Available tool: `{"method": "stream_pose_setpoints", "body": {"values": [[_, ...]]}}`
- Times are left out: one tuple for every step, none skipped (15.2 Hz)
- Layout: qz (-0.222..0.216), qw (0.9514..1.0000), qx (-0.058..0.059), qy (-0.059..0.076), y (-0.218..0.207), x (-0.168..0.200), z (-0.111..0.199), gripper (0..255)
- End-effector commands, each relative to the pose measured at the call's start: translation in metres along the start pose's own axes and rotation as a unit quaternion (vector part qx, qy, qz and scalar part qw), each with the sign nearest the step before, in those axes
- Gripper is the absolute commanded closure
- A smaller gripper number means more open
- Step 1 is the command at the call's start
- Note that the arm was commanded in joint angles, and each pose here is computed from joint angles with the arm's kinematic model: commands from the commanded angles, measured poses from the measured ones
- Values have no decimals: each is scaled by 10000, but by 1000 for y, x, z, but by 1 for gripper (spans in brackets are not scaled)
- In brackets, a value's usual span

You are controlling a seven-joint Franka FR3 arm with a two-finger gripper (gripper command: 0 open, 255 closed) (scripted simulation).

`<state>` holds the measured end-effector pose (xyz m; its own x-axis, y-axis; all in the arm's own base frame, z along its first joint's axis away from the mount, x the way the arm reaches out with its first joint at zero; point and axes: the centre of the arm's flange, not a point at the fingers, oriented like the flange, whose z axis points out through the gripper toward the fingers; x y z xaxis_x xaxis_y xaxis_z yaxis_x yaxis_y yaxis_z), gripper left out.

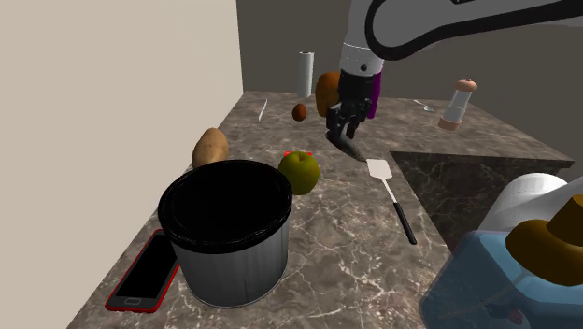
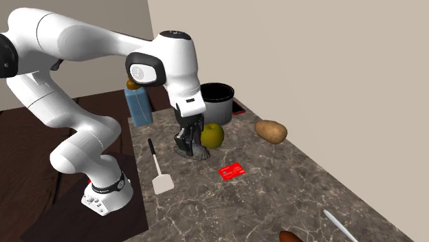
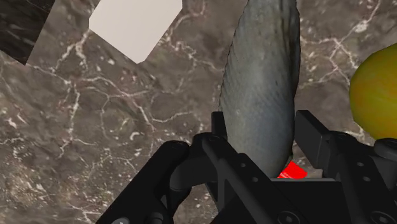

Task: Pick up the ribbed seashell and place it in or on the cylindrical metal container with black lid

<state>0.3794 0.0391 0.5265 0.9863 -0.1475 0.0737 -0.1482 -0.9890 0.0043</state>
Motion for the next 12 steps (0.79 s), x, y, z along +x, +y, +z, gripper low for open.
{"method": "stream_pose_setpoints", "body": {"values": [[0, 10000, 0, -2, 1, 1, -12, 255], [0, 10000, 0, -2, 1, 1, -17, 255], [0, 10000, 0, -2, 1, 1, -23, 255], [0, 10000, 0, -2, 1, 2, -28, 255], [0, 10000, 0, -2, 1, 2, -33, 255], [0, 10000, 0, -2, 1, 3, -38, 255], [0, 10000, 0, -2, 1, 3, -44, 255], [0, 10000, 0, -2, 1, 3, -49, 255], [-1, 10000, 0, 0, 1, 4, -44, 255], [-1, 10000, 0, 0, 1, 4, -44, 0], [95, 9999, 72, -51, 7, 9, -32, 0], [192, 9997, 144, -102, 13, 14, -20, 0]]}}
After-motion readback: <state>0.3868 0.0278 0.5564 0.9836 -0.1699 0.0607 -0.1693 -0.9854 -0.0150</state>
